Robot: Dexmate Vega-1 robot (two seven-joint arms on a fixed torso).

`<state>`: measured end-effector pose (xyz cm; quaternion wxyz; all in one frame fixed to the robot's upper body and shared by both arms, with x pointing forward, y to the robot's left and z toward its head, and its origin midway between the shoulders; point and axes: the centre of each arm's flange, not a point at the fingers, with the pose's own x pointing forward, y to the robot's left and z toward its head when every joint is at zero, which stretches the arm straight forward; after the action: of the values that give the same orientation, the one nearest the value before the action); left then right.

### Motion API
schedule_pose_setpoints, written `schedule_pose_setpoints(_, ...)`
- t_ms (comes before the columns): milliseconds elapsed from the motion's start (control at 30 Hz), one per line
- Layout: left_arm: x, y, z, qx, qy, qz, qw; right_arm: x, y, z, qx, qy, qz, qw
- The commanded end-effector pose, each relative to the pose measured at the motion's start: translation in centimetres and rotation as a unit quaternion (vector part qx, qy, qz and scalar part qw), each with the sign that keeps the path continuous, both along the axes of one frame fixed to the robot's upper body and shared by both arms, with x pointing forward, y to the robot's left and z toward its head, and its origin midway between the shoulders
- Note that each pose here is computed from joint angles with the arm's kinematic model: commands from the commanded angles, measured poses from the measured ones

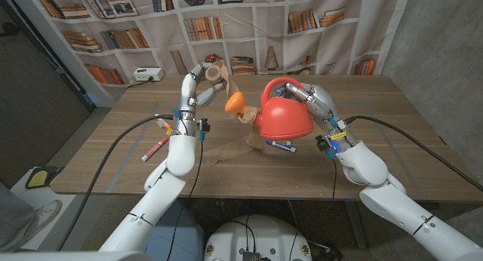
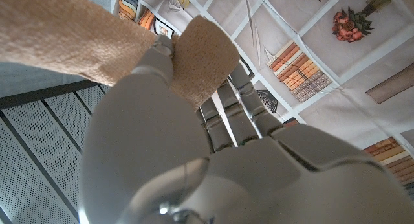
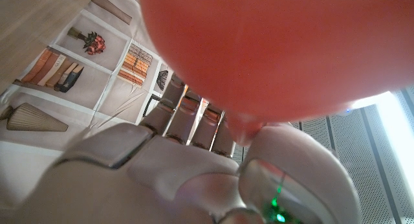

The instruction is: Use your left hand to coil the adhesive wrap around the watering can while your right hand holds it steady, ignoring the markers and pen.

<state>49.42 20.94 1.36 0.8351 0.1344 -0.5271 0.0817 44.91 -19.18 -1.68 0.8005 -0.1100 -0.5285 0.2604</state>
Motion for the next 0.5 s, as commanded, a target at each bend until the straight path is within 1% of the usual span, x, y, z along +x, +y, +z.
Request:
schedule_pose_setpoints(33,0.4,-0.7,1.4,0.028,-0.013,-0.001,1.0,0.0,1.4,-0.8,-0.022,0.004,0.018,0.9996)
schedule_pose_setpoints(167,0.2,-1.0,2.1,0.036,-0.022,-0.008,0.999,0.2,1.6,-1.1,-0.027,0.006,0.011,0.9996)
schedule_pose_setpoints(300,-0.4,-1.4,2.8,0.04,-0.039,-0.016,0.998,0.9,1.7,-1.6,-0.034,0.017,0.004,0.9993)
schedule_pose_setpoints(500,-1.4,-2.1,3.4,0.056,-0.06,-0.028,0.996,1.7,2.1,-2.2,-0.049,0.026,-0.014,0.9984)
